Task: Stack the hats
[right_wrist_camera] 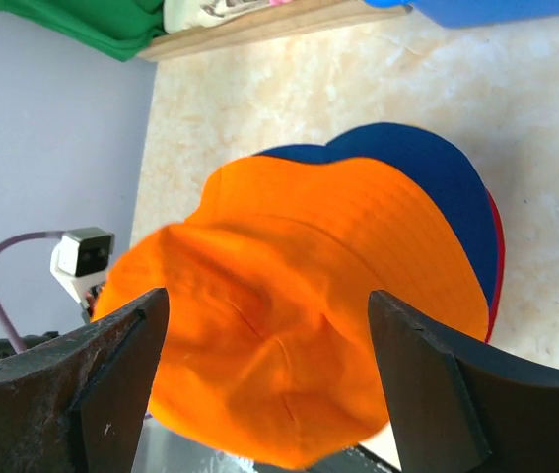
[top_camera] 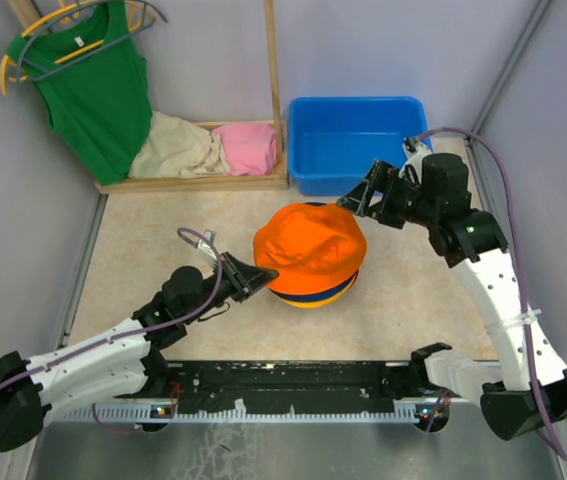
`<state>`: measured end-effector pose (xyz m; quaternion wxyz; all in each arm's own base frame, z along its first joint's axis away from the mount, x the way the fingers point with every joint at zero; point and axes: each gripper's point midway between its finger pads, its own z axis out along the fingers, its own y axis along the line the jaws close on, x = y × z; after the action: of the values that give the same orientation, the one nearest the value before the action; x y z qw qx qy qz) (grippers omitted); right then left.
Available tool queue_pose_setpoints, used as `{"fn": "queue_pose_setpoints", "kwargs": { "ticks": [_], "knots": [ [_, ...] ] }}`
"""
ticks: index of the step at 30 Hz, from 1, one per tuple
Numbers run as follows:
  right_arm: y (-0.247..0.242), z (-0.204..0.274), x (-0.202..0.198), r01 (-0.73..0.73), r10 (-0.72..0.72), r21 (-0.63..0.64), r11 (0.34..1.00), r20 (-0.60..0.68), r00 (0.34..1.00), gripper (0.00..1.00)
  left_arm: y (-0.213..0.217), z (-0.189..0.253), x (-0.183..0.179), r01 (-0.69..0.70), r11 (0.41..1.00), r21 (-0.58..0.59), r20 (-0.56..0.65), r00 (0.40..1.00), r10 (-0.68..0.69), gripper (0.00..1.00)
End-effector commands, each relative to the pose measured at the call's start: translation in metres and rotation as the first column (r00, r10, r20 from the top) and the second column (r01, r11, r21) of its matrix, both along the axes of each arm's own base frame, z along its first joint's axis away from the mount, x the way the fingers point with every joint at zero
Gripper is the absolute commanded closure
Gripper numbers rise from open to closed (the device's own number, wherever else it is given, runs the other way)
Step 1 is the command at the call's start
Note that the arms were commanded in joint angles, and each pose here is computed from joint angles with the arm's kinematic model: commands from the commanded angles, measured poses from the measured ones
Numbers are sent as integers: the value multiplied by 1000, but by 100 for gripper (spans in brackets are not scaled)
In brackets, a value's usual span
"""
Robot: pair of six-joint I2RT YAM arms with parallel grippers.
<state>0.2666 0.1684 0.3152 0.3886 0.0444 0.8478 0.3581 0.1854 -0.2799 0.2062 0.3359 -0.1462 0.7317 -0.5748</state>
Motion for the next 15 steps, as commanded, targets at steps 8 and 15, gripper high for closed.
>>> {"fn": "queue_pose_setpoints", "kwargs": {
  "ticks": [8, 15],
  "knots": [
    [37, 12, 5, -161, 161, 21, 987, 24, 987, 19, -3, 0, 7, -11, 1000, -4, 21, 1000, 11, 84],
    [49, 11, -8, -247, 248, -47, 968, 6, 969, 23, 1, -8, 9, -24, 1000, -4, -13, 1000, 24, 84]
  ]
}}
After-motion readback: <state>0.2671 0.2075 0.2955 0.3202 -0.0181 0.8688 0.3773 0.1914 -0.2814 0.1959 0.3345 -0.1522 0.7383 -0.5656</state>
